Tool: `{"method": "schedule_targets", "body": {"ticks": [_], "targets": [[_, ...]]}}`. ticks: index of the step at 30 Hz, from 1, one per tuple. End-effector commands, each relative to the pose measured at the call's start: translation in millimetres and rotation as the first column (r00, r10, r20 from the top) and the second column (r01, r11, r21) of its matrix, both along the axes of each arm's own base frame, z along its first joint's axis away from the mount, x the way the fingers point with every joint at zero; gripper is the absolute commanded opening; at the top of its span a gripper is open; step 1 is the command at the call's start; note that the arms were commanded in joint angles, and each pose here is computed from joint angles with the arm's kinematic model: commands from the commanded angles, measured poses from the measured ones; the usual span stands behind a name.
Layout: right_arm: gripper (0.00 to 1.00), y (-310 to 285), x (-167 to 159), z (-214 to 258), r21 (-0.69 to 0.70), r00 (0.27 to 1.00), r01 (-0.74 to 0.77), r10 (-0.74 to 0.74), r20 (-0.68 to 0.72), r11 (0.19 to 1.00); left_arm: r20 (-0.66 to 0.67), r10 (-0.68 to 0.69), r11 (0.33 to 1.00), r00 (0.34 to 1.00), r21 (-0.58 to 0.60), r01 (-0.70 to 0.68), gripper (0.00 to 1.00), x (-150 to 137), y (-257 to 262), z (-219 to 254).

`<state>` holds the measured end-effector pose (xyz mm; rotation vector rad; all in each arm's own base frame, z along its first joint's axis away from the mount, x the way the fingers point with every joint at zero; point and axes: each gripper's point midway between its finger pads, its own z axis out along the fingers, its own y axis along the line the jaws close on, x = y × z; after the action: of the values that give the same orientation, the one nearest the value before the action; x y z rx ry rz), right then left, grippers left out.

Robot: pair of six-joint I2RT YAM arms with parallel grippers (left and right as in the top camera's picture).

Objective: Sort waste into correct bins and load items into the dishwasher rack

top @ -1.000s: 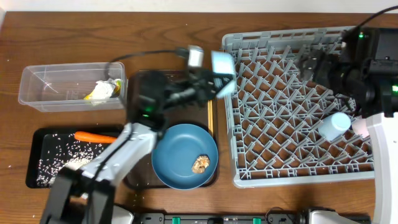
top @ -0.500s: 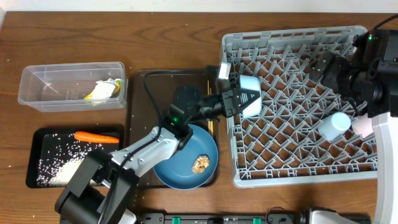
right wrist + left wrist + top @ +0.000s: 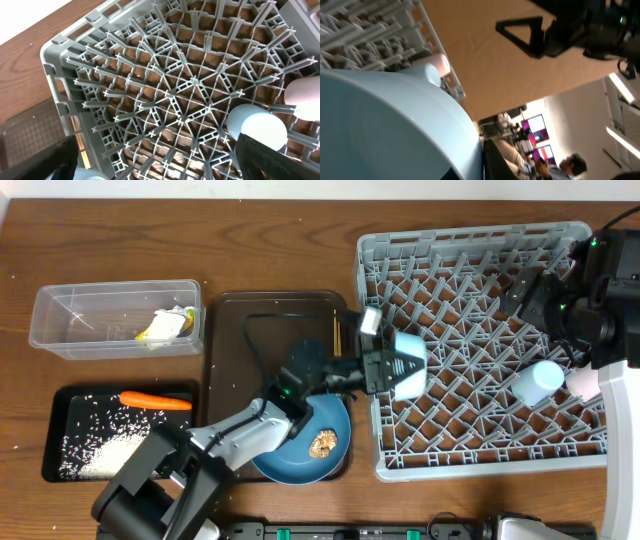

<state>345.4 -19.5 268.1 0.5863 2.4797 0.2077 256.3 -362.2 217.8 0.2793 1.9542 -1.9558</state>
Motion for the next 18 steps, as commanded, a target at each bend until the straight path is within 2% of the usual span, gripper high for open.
{"method": "schedule_targets", "body": {"ticks": [1,6,14,18], "targets": [[0.94,-4,-1,2,-0.01,1.0,0.019,-0.019,0.004,1.0,0.002,-0.018,1.0,1.0,-0.004,0.018,0.07,-4,-1,0],[0.94,-4,-3,1,-0.009,1.0,0.019,-0.019,-0.007,1.0,0.022,0.004,1.0,1.0,0.006,-0.004,0.06,-6,-4,-4],[0.95,-3,-7,-2,-0.008,0.999,0.019,-0.019,-0.029,1.0,0.046,-0.021,1.0,0.999,0.012,0.02,0.06,-26,-21,-5],[0.95,-3,-10,-4,-0.006,0.999,0.018,-0.019,-0.042,1.0,0.032,0.009,1.0,0.999,0.026,-0.01,0.06,-22,-20,-13]]}}
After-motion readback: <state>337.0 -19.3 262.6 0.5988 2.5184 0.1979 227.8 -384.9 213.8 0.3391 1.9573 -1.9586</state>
